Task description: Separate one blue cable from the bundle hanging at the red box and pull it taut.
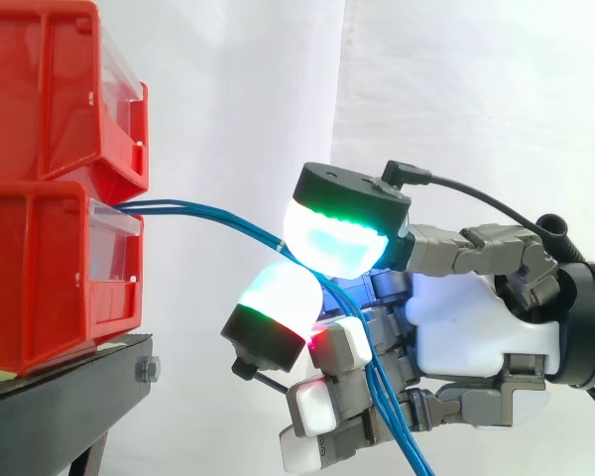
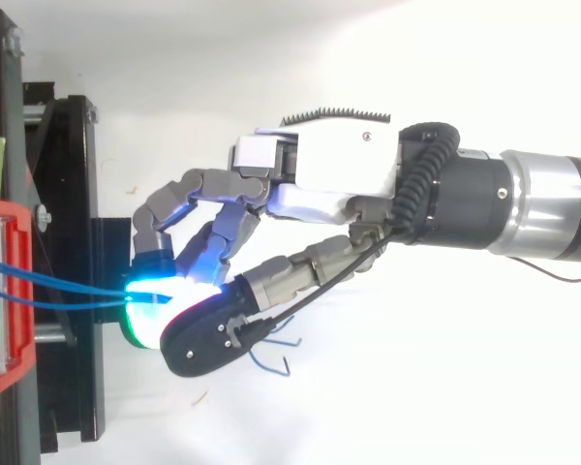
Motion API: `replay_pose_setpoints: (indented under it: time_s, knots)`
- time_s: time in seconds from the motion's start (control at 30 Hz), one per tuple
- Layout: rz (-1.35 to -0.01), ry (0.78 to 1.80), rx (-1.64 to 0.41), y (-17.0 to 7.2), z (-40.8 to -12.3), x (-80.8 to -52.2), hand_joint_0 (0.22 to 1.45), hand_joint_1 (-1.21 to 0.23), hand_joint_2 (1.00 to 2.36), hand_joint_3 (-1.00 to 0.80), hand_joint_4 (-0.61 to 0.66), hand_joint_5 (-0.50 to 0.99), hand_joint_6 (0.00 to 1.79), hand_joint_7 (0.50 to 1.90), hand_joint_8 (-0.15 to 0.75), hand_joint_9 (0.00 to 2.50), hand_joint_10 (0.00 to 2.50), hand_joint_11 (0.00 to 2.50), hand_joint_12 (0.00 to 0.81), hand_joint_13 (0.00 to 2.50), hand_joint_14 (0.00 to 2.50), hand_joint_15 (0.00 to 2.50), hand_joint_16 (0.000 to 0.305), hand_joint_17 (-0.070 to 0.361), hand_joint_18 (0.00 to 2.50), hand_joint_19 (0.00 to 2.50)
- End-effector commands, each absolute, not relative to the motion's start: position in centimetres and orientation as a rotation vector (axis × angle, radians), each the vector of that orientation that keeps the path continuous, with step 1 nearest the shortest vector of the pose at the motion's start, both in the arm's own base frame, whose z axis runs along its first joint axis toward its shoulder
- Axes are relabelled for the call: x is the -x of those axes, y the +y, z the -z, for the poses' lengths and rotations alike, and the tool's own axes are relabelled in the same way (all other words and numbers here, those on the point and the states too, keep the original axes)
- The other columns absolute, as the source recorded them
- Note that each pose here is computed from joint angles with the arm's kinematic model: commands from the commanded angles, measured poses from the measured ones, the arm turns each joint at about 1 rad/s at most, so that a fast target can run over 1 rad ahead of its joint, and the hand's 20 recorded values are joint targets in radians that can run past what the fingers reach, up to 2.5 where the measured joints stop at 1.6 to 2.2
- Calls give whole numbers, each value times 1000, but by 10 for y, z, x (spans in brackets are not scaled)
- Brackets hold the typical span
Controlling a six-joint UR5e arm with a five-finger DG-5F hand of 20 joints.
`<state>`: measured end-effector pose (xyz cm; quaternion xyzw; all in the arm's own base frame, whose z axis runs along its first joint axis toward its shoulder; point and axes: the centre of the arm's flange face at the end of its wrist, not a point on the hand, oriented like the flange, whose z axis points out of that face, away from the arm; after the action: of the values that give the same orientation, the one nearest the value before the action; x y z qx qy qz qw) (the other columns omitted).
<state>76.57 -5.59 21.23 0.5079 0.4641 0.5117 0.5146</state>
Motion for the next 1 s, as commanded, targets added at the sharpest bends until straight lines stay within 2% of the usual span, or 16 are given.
replay_pose_setpoints:
  time_s: [0.0, 0.1, 0.2, 0.23, 0.3, 0.37, 0.43, 0.57, 0.63, 0.7, 0.73, 0.8, 0.97]
  knots:
    - [-1229, 1118, -1219, -55, -212, -766, 672, -830, 1018, -251, 129, -187, 849, 1154, 389, 1084, 22, 780, 348, 1008, 18, 463, 28, 62, 717, 327]
    - [-1230, 1117, -1218, -55, -213, -766, 732, -876, 1012, -348, 128, -199, 856, 1148, 365, 1028, 21, 763, 352, 1001, 17, 467, 28, 62, 706, 322]
    - [-1229, 1117, -1217, -55, -213, -766, 765, -865, 1004, -452, 139, -206, 855, 1098, 359, 1008, 21, 768, 353, 983, 17, 461, 28, 62, 698, 327]
    - [-1227, 1120, -1214, -54, -212, -766, 773, -847, 1000, -500, 178, -206, 851, 1070, 357, 1003, 23, 762, 349, 976, 17, 464, 28, 62, 696, 326]
    - [-1227, 1119, -1210, -53, -213, -766, 704, -819, 1000, -500, 210, -205, 848, 1081, 351, 1001, 22, 759, 345, 974, 18, 467, 28, 62, 693, 337]
    - [-1225, 1121, -1208, -53, -213, -766, 600, -695, 1000, -500, 209, -203, 847, 1076, 360, 1020, 22, 767, 342, 983, 17, 474, 28, 62, 691, 362]
    - [-1224, 1120, -1206, -53, -213, -767, 576, -613, 1000, -500, 211, -199, 841, 1071, 366, 1041, 21, 755, 348, 994, 19, 475, 29, 65, 699, 374]
    - [-1223, 1121, -1204, -53, -213, -767, 649, -477, 1000, -500, 203, -193, 833, 1037, 366, 1077, 20, 749, 349, 1023, 17, 479, 29, 65, 728, 384]
    - [-1222, 1122, -1205, -53, -213, -766, 665, -489, 1000, -500, 182, -190, 820, 1039, 365, 1069, 20, 757, 351, 1023, 18, 477, 29, 65, 729, 386]
    - [-1223, 1121, -1204, -53, -213, -767, 660, -512, 1007, -418, 197, -193, 806, 1044, 372, 1053, 18, 754, 357, 1022, 18, 488, 30, 67, 727, 389]
    - [-1222, 1122, -1205, -53, -213, -766, 649, -582, 1015, -298, 208, -208, 810, 1039, 368, 993, 20, 762, 368, 1005, 17, 499, 32, 72, 727, 399]
    - [-1222, 1126, -1207, -52, -212, -766, 667, -669, 1020, -212, 210, -222, 828, 1023, 360, 956, 20, 769, 372, 992, 17, 506, 34, 77, 740, 427]
    - [-1222, 1122, -1206, -52, -213, -766, 694, -718, 1020, -202, 208, -224, 838, 999, 358, 951, 20, 779, 377, 985, 18, 511, 35, 78, 749, 428]
